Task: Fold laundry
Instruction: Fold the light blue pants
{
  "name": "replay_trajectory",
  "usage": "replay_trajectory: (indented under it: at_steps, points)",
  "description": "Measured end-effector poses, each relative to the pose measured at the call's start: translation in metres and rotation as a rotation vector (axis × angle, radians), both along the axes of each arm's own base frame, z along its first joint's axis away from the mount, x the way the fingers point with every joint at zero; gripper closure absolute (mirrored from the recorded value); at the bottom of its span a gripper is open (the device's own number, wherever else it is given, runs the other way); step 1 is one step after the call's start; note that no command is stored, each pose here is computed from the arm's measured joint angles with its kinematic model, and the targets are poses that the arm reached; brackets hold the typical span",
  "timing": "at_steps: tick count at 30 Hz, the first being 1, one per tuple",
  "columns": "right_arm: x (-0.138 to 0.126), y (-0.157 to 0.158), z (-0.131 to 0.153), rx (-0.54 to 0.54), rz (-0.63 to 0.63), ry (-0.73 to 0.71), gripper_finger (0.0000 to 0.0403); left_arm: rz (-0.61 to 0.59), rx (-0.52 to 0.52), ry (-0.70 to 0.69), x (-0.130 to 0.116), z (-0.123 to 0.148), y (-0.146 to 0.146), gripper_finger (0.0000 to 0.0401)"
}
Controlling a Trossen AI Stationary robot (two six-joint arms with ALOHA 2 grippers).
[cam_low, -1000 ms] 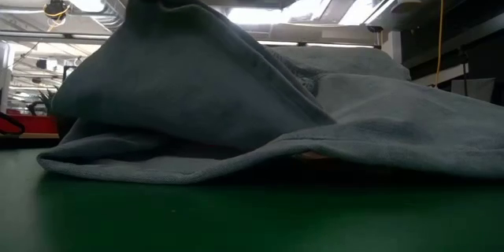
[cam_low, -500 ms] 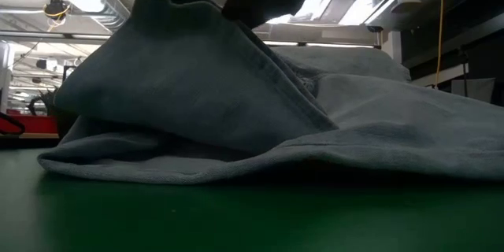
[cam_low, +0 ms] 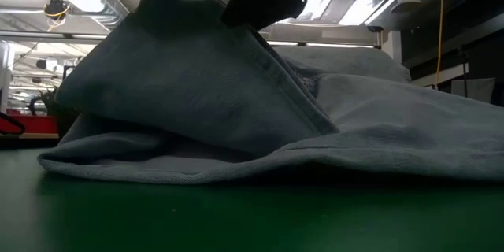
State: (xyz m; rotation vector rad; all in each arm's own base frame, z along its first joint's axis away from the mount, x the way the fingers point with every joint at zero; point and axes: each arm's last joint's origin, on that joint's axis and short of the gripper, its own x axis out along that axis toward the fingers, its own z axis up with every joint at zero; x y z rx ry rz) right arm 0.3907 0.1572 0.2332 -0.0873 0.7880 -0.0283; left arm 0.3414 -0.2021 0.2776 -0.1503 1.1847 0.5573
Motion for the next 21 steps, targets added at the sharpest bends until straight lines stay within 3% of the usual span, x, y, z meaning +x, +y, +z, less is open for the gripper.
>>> replay_trajectory:
  at_steps: [8,13,18,21]
  points:
    - [0.001,0.000,-0.001,-0.033,0.044,0.007,0.0388,0.000,-0.004,0.005,0.000,0.000,0.000,0.0357]
    - [-0.001,0.000,0.004,-0.023,0.049,0.000,0.0367,-0.001,0.000,0.019,-0.002,0.001,0.001,0.0340]
    - [-0.001,-0.003,0.010,0.005,0.060,-0.016,0.0394,-0.030,0.042,0.005,-0.020,0.017,-0.003,0.0326]
    - [0.002,-0.007,0.014,0.052,0.065,-0.035,0.0389,-0.049,0.033,-0.017,-0.032,0.029,-0.007,0.0321]
